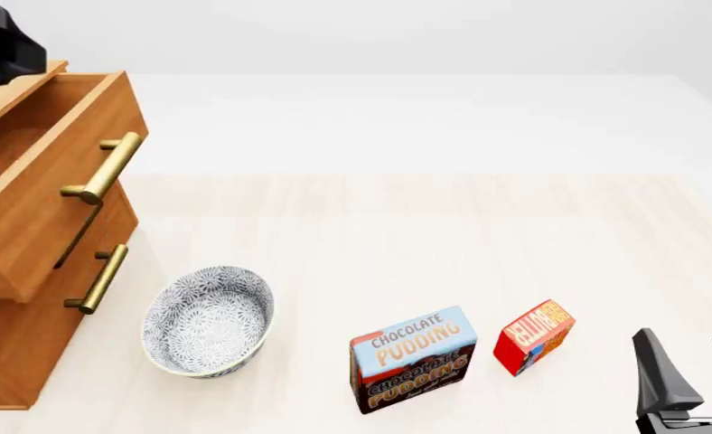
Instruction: Put the butter at the back in the top drawer of the cabinet and close it.
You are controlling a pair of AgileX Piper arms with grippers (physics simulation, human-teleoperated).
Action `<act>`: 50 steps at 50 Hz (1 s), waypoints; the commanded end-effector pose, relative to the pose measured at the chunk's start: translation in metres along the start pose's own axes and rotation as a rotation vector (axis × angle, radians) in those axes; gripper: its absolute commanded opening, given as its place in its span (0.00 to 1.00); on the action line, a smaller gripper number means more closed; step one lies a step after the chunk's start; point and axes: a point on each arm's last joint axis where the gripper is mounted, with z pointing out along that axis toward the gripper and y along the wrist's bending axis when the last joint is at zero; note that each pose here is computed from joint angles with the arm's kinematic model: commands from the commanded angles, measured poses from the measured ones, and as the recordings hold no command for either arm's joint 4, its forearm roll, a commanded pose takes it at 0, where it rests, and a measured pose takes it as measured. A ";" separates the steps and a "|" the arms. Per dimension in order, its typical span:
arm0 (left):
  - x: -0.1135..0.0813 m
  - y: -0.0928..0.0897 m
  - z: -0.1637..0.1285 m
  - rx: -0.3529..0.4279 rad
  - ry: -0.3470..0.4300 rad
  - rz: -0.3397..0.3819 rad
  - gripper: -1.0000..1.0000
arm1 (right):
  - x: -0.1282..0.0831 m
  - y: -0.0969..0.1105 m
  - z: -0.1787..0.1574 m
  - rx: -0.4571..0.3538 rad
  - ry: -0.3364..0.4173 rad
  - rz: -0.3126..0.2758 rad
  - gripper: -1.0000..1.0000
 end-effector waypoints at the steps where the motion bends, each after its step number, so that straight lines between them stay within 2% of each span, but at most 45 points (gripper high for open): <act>1: 0.001 0.000 0.008 0.001 0.016 -0.009 1.00 | 0.000 0.000 0.000 0.000 0.000 0.000 1.00; 50: 0.012 -0.001 0.044 0.004 0.064 -0.055 1.00 | 0.000 0.000 0.000 0.000 0.000 0.000 1.00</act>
